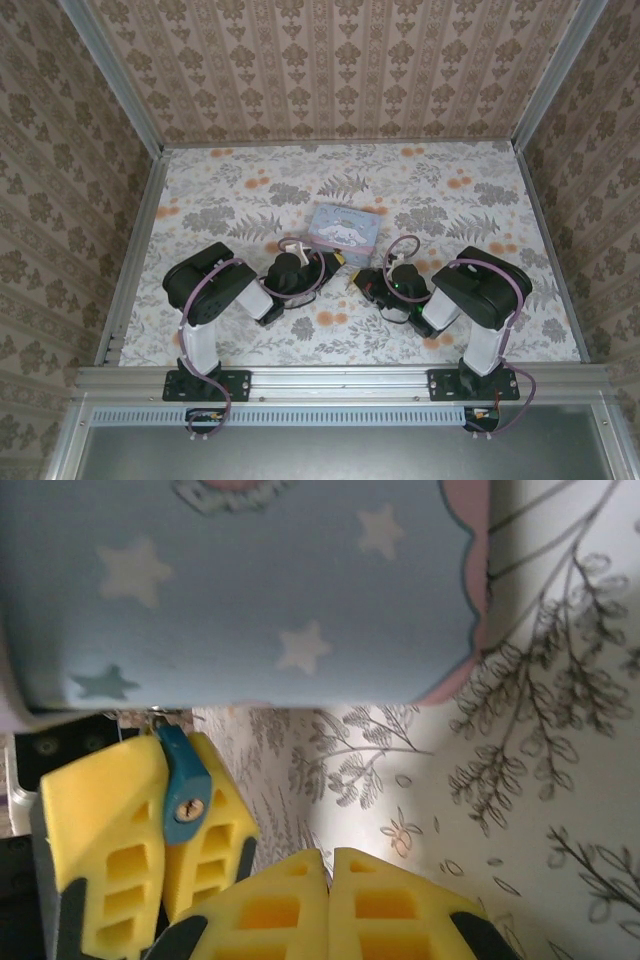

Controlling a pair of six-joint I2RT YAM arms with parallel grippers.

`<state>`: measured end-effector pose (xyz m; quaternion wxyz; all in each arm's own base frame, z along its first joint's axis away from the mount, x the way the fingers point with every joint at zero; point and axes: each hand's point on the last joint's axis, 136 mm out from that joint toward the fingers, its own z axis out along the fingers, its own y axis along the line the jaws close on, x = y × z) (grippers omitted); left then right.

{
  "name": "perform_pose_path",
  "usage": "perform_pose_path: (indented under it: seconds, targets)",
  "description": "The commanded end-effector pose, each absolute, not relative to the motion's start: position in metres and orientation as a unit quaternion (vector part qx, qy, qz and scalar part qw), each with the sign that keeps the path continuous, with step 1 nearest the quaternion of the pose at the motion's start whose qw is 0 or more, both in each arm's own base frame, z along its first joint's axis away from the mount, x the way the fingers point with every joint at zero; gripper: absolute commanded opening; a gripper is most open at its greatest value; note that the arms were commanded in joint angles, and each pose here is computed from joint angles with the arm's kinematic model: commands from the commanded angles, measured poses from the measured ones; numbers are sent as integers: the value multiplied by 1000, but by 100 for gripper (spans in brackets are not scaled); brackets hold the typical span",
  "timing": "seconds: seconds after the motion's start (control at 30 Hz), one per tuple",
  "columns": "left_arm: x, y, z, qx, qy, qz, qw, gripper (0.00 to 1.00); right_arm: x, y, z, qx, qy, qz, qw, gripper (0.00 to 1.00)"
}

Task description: Unlock a padlock with a key

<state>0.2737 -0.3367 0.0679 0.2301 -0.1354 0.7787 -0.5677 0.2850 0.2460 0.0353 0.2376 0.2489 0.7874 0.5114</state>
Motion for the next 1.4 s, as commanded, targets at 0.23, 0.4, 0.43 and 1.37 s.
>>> perform_pose_path:
  seconds: [0.23,0.4,0.43,1.37]
  targets:
    - [285,-341,93,-139,753,-593,250,0,300,252,56,253,764,532,263,0]
    - [285,-341,92,-139,754,-591,250,0,302,256,61,250,762,536,264,0]
    - [286,-341,91,-139,754,-591,251,0,303,257,61,249,762,537,264,0]
    - [285,-339,83,-139,760,-583,251,0,301,254,67,246,769,526,267,0]
